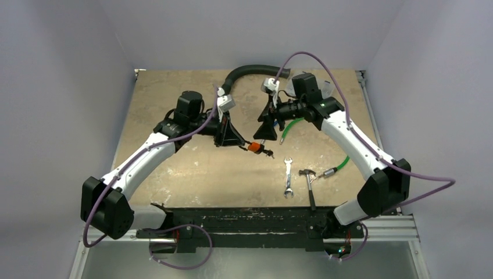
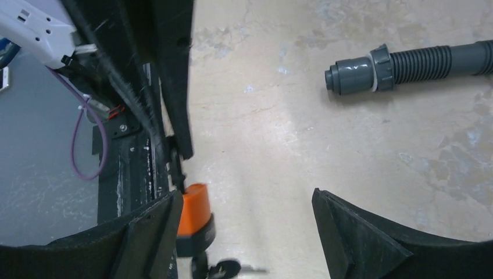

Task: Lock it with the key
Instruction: Lock the lock.

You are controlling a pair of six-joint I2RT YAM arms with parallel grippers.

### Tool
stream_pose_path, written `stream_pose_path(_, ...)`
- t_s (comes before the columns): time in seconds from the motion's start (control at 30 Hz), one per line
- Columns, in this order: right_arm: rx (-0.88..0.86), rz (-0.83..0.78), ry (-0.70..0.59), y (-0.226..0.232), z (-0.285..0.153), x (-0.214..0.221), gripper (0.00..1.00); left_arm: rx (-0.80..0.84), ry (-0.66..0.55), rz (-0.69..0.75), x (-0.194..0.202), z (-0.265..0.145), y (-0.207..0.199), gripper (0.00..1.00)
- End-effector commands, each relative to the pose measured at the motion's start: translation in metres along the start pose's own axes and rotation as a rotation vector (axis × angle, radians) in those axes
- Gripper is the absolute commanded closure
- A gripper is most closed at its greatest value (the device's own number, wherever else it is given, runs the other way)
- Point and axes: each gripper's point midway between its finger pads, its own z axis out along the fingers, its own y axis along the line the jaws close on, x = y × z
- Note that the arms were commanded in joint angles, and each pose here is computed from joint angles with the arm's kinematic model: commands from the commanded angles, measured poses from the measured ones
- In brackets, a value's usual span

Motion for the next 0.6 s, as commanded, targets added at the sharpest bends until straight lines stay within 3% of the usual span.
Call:
stream_pose_path(0.0, -0.026, -0.083, -0.133, 0.022, -0.015, -0.028, 0.10, 0.038, -0.134, -0.010, -0.045, -0.016, -0.013, 1.00)
stream_pose_path(0.33, -0.076, -0.123, -0.186, 0.044, -0.019, -0.017, 0.07, 0.072, -0.249, -0.052, -0.063, -0.022, -0.015, 1.00)
stream_pose_path(0.57, -0.081, -0.128, -0.279, 0.041, -0.014, -0.028, 0.15, 0.115, -0.315, -0.117, -0.071, -0.026, -0.023, 1.00)
